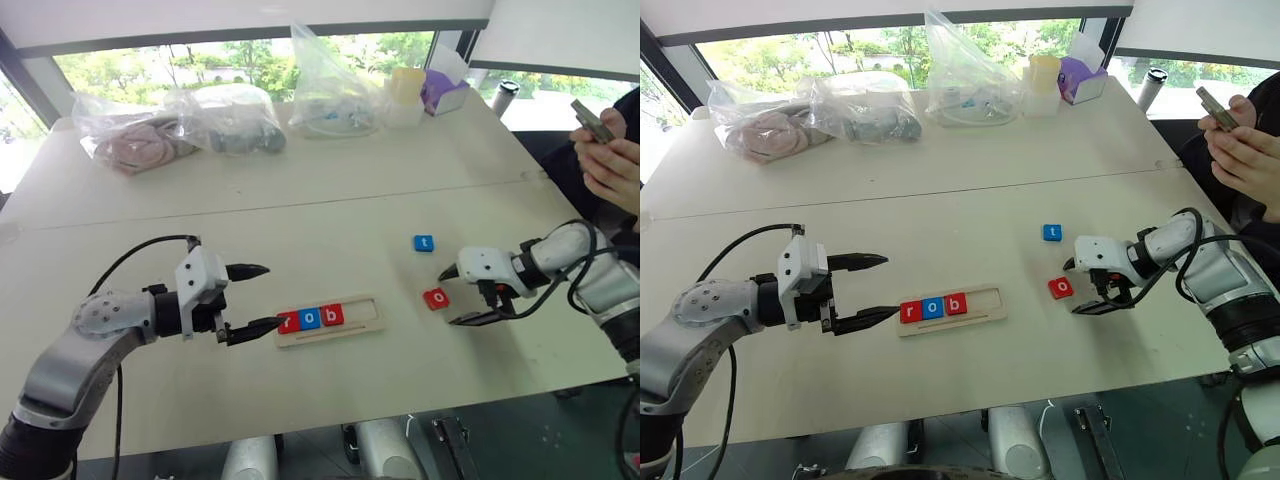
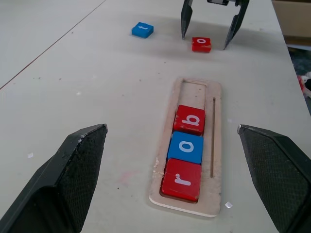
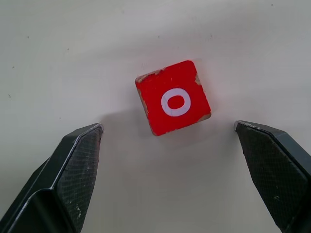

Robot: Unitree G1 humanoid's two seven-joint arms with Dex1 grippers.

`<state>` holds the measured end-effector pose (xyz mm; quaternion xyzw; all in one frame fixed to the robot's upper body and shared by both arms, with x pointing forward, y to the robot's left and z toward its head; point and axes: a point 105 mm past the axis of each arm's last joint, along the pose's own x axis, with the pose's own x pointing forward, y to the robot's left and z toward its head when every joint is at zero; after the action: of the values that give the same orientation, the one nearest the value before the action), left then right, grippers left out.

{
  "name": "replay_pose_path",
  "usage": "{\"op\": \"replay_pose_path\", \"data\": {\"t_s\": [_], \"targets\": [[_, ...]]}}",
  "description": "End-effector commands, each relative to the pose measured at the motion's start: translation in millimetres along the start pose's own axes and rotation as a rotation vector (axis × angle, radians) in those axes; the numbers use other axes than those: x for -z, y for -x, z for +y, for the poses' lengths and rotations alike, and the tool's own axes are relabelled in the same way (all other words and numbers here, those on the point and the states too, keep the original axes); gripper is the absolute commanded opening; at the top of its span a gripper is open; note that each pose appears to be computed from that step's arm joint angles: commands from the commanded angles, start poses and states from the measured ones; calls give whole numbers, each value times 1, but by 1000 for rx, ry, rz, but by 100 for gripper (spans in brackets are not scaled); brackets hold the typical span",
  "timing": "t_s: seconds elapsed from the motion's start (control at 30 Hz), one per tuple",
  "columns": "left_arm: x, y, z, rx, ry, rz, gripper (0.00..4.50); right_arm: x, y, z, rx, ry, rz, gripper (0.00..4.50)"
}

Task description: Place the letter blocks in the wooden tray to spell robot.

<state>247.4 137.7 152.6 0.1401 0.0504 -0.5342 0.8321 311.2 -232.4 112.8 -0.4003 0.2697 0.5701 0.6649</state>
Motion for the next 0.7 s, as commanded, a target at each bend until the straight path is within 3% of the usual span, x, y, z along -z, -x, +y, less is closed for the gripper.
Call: {"op": "replay_pose_path", "data": {"t_s": [0.03, 0.53, 0.6, 0.7], "targets": [[-10, 4, 0, -15, -42, -15, 450, -5, 4, -7, 26, 19, -9, 445], [-10, 6, 0, -27, -39, -13, 450, -11, -6, -7, 2, 35, -30, 445], [-10, 5, 0, -29, -39, -13, 450, -11, -7, -7, 2, 37, -27, 392], [-10, 5, 0, -30, -40, -14, 450, -9, -8, -8, 7, 41, -18, 265]]}}
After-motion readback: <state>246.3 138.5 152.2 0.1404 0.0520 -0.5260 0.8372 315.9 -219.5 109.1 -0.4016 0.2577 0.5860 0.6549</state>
